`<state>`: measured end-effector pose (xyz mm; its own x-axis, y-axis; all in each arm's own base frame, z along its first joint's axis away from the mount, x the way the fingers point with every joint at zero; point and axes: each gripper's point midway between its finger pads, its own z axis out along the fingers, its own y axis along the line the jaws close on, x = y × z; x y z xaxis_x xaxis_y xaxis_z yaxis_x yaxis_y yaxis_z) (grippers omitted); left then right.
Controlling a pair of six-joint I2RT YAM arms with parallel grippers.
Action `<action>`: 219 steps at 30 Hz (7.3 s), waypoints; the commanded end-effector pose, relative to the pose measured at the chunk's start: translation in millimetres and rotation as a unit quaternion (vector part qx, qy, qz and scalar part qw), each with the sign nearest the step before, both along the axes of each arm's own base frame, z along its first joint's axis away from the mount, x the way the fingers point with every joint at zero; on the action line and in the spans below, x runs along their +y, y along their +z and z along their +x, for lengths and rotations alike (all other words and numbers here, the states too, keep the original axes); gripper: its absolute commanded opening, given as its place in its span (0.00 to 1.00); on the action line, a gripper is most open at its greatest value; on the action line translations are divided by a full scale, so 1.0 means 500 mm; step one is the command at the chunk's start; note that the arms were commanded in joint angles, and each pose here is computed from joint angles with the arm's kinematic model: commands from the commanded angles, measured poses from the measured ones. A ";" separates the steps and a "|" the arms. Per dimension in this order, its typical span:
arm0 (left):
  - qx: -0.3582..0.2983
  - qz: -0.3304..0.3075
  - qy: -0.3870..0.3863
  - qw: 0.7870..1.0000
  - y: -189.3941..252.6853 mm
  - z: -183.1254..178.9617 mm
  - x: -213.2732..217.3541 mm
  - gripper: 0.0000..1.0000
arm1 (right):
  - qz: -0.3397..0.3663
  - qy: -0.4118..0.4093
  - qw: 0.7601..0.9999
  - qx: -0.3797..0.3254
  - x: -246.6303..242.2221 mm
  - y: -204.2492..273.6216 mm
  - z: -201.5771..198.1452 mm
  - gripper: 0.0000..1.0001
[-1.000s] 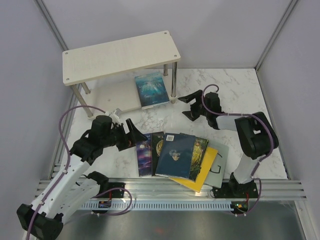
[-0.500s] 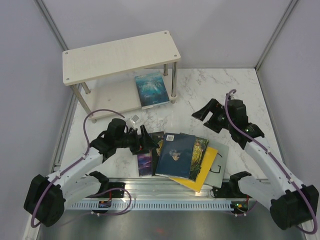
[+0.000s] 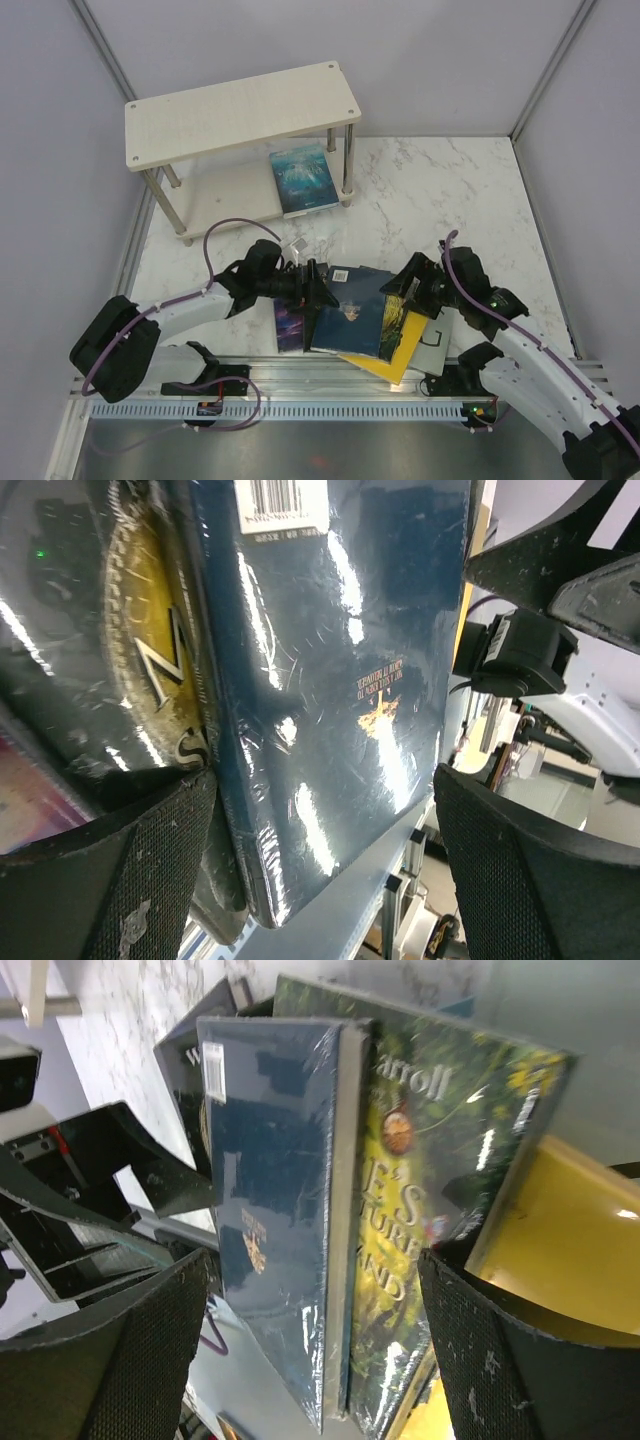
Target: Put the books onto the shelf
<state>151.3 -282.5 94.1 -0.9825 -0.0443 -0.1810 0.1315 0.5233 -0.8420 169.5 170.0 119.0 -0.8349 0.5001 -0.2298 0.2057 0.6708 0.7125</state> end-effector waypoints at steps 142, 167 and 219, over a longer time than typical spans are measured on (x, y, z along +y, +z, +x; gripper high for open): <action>-0.114 -0.035 0.285 0.951 0.233 0.153 0.250 1.00 | 0.415 0.094 0.879 -0.215 0.348 0.432 0.321 0.00; -0.144 0.021 0.273 0.951 0.250 0.093 0.281 0.99 | 0.369 0.036 0.917 -0.148 0.373 0.187 0.582 0.27; -0.103 0.047 0.249 0.962 0.176 0.112 0.273 0.97 | 0.275 0.058 0.959 -0.045 0.353 0.055 0.562 0.83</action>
